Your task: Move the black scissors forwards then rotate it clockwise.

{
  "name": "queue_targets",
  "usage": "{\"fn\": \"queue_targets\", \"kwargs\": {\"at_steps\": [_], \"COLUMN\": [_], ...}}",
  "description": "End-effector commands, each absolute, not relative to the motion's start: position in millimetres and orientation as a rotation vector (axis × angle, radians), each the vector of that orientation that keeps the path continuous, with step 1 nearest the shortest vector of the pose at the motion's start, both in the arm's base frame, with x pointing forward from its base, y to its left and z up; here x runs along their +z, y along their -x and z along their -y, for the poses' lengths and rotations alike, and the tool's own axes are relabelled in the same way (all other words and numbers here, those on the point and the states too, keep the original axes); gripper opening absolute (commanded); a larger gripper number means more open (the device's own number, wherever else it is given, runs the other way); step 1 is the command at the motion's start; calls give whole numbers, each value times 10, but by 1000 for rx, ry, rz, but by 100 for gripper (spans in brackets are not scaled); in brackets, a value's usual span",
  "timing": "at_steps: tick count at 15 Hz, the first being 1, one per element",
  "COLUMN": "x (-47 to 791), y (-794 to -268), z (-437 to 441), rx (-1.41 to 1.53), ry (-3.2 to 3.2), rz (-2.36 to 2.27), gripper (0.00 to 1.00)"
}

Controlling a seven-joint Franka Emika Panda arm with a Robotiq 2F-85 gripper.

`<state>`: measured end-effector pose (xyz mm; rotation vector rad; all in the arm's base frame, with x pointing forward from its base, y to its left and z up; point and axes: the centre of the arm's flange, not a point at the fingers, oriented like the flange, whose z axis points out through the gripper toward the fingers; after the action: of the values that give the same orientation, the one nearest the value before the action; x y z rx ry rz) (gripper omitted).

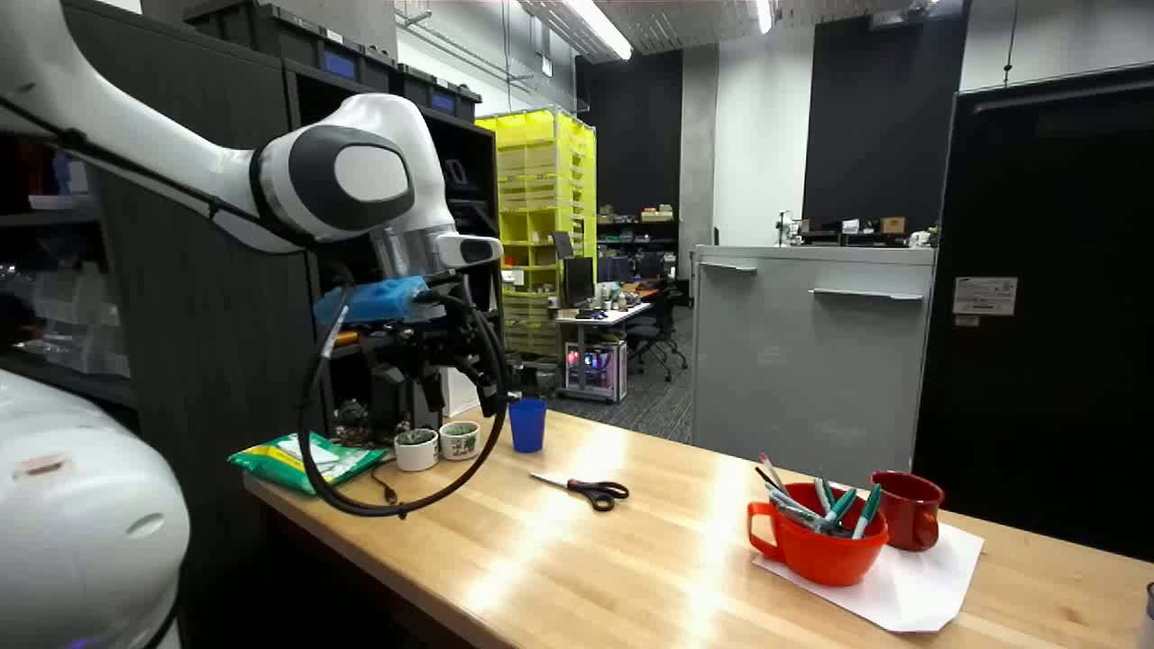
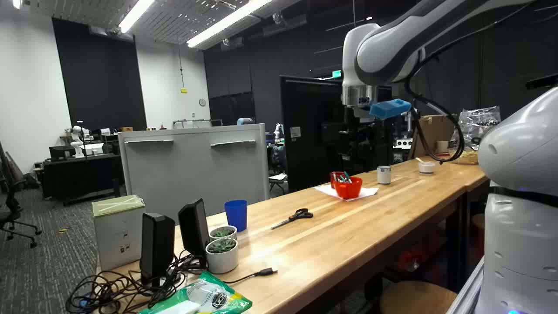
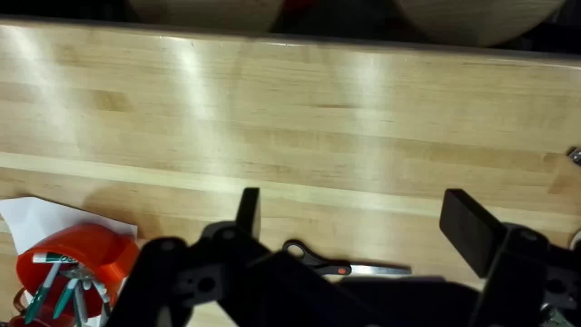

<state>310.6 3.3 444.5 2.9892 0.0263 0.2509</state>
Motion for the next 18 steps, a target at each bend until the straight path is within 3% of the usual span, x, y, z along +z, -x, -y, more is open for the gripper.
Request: {"fn": "queue_targets", "kwargs": {"at_steps": [1, 11, 18], "x": [4416, 4359, 4212], "y": [-3099, -3136, -3499], "z": [-31, -5, 435], "rx": [241, 207, 13], "ry": [-2990, -2991, -2939], "rz": [-27, -33, -350], "gripper": [100, 100, 100]}}
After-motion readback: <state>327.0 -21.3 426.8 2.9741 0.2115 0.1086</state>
